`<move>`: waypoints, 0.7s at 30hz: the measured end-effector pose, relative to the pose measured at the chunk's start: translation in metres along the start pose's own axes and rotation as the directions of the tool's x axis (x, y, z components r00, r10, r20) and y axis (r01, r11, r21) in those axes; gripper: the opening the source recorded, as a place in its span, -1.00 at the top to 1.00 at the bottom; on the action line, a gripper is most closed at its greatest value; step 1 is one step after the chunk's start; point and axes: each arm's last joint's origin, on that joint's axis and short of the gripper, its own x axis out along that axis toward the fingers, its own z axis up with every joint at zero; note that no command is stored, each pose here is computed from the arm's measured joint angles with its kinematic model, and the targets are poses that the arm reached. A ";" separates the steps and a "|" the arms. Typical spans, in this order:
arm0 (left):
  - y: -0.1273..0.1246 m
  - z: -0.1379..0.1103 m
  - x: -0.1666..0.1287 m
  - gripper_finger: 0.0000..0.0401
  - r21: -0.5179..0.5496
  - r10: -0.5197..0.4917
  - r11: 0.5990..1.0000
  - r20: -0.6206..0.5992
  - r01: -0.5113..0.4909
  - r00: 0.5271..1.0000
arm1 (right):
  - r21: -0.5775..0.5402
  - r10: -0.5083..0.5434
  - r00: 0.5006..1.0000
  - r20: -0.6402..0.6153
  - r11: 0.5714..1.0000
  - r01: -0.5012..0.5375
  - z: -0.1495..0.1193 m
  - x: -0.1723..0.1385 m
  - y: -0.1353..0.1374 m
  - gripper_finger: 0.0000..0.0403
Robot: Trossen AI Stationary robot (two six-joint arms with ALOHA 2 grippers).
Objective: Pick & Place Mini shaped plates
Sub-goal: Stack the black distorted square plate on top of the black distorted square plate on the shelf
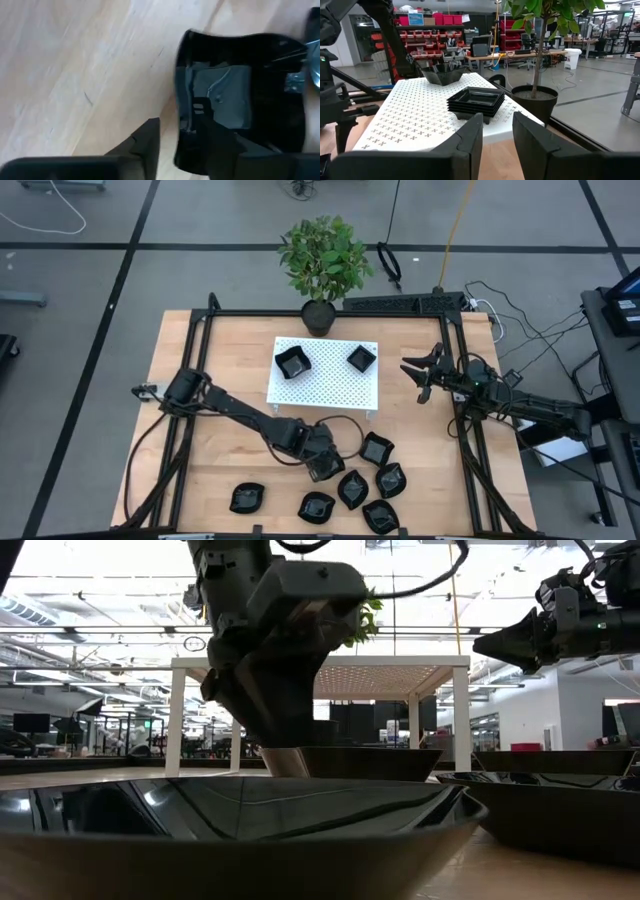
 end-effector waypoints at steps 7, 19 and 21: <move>0.005 0.002 0.002 0.83 -0.026 0.013 1.000 -0.007 -0.013 1.000 | 0.000 0.000 1.000 0.000 1.000 0.000 0.000 0.000 0.000 0.53; 0.000 0.003 -0.014 0.98 0.009 -0.053 0.999 -0.012 0.053 0.999 | 0.000 0.000 1.000 0.000 1.000 0.000 0.000 0.000 0.000 0.53; -0.001 0.003 -0.023 0.98 0.007 -0.051 0.999 0.018 0.051 0.999 | 0.000 0.000 1.000 0.000 1.000 0.000 0.000 0.000 0.000 0.53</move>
